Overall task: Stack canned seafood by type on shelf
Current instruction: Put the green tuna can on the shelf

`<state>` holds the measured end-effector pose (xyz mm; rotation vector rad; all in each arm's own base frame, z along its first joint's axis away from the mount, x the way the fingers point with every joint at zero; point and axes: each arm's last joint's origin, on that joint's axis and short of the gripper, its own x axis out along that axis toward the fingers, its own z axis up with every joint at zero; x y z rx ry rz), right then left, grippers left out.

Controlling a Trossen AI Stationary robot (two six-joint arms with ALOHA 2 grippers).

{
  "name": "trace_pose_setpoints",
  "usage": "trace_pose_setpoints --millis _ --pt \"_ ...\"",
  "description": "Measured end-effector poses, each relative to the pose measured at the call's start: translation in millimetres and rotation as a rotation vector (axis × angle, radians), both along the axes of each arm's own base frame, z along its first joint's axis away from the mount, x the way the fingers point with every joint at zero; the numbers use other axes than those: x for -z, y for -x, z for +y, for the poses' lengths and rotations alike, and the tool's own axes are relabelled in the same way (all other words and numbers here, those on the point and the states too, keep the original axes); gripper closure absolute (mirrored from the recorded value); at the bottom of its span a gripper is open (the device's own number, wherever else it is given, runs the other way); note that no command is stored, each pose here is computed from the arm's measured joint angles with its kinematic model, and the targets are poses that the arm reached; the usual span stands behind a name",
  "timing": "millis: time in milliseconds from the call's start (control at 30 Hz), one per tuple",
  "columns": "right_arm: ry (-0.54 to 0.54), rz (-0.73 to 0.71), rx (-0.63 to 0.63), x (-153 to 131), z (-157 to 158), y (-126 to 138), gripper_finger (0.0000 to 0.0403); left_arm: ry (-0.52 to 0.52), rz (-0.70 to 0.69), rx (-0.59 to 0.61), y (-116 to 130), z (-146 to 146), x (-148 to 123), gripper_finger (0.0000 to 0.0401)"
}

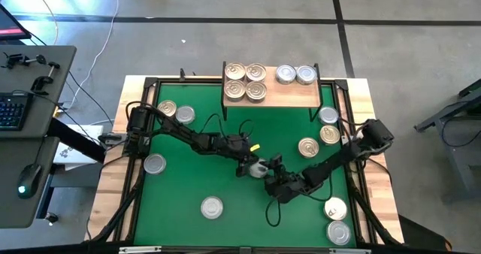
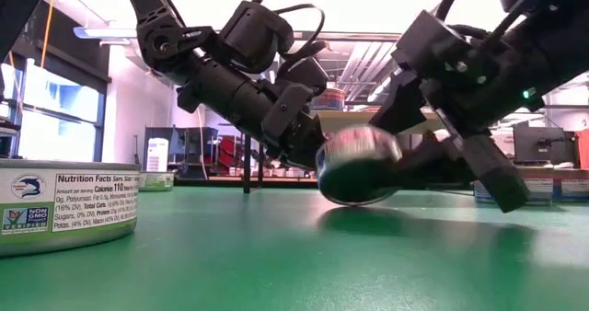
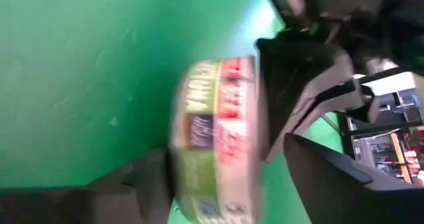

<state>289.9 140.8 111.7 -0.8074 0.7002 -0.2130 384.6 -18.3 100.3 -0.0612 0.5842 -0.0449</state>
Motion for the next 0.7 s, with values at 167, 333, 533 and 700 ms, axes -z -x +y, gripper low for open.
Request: trace_pose_setpoints --millis 167,333,533,700 --pt "-0.021 -0.006 0.009 -0.9 -4.6 -3.2 0.0224 0.005 0.024 0.001 1.7 -0.4 3.6 0.0401" --pt "-0.055 -0.014 -0.015 -5.2 2.7 -5.6 0.0280 0.014 0.006 -0.004 0.7 -2.6 0.4 0.0401" --pt "0.001 -0.034 0.043 -41.4 25.3 5.4 0.0281 -0.060 0.052 -0.076 8.6 -7.5 -15.5 0.0401" --pt "0.114 -0.018 0.129 -93.2 29.6 31.3 0.0281 -0.178 0.122 -0.211 21.7 -13.8 -33.2 0.0401"
